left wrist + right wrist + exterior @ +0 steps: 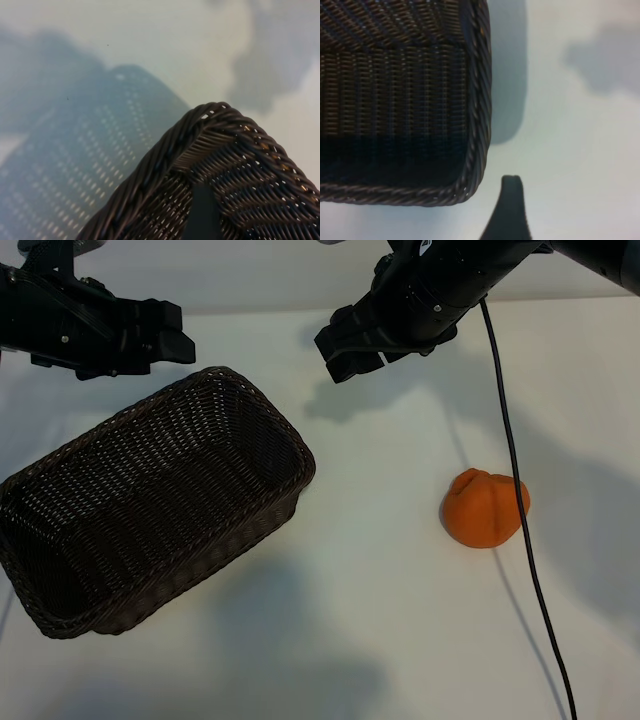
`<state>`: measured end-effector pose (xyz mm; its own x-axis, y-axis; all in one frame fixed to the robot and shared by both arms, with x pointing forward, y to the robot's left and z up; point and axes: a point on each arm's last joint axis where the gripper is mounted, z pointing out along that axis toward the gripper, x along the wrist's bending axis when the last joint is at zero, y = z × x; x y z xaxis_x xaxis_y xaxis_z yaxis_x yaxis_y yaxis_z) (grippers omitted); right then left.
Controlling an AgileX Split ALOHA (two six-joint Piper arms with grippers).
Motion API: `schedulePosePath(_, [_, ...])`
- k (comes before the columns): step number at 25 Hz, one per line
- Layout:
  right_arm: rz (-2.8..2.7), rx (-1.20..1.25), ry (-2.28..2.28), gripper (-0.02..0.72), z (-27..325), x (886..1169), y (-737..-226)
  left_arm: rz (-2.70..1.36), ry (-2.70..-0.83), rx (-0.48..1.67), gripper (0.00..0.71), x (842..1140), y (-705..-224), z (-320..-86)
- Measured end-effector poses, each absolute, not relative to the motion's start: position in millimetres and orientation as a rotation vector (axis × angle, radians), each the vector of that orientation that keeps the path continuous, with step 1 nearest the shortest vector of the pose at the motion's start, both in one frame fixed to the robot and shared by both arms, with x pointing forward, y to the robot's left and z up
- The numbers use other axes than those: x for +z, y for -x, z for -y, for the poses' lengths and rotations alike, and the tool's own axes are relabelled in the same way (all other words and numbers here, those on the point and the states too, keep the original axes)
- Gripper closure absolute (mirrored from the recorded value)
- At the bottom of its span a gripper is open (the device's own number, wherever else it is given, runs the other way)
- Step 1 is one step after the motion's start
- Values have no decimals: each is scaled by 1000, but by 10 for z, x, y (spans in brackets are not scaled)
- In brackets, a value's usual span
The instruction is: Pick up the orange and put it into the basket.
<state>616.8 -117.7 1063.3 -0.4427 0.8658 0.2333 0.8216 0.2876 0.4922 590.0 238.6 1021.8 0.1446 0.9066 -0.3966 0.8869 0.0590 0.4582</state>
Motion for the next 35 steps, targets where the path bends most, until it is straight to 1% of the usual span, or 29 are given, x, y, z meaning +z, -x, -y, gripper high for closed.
schedulePosePath(25, [-2456, 863, -1613, 108, 1176, 10634, -6169, -1718, -1798, 49, 121, 10220, -5906, -2389])
schedulePosePath(32, [-2453, 866, -1612, 108, 1176, 10635, -6171, -1804, -1916, -84, 121, 10150, -5767, -2428])
schedulePosePath(35, [-2453, 866, -1612, 108, 1176, 10635, -6171, -1866, -1952, -87, 121, 10161, -5687, -2476])
